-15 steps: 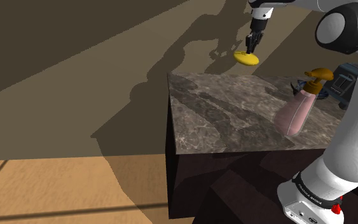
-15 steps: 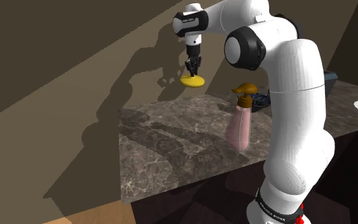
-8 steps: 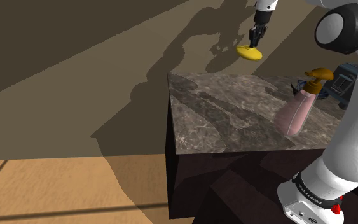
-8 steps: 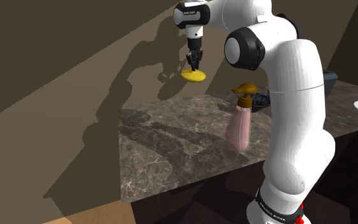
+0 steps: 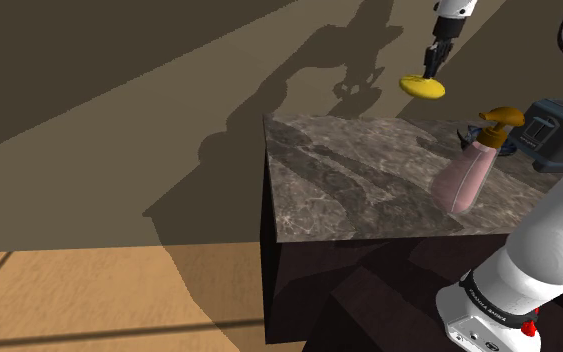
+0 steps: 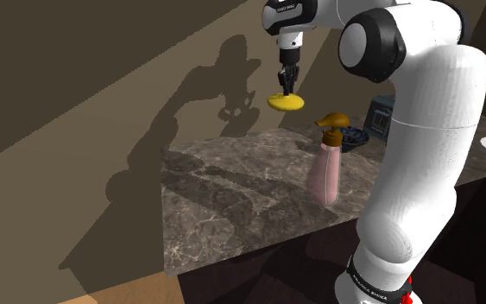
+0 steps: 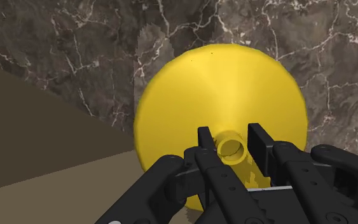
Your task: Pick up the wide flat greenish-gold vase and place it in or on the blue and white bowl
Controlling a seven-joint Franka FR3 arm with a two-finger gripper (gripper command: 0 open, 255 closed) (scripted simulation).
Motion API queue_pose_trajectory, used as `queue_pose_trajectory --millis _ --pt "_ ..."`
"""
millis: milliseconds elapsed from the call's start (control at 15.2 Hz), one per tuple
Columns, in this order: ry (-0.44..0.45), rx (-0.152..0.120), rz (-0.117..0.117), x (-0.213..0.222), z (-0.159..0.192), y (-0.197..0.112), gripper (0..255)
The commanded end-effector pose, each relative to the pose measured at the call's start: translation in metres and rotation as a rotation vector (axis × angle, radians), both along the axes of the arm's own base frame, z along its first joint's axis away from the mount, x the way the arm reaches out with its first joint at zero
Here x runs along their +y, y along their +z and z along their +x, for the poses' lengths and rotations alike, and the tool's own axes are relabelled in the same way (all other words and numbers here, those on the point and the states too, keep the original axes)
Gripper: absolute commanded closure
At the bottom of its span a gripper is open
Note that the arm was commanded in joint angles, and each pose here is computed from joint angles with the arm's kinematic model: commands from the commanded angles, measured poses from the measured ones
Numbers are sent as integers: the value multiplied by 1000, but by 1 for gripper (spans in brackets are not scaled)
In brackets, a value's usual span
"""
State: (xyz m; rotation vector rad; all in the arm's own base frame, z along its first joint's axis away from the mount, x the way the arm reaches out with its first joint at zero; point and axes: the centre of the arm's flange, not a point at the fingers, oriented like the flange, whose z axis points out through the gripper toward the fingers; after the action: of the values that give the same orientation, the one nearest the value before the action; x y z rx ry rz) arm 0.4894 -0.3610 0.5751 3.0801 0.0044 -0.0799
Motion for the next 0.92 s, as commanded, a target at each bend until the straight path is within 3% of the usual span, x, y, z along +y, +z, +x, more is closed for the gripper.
queue_pose_trajectory --millis 0,858 --pt "1 0 0 -11 -24 4 255" --pt "1 0 0 -73 -183 24 255"
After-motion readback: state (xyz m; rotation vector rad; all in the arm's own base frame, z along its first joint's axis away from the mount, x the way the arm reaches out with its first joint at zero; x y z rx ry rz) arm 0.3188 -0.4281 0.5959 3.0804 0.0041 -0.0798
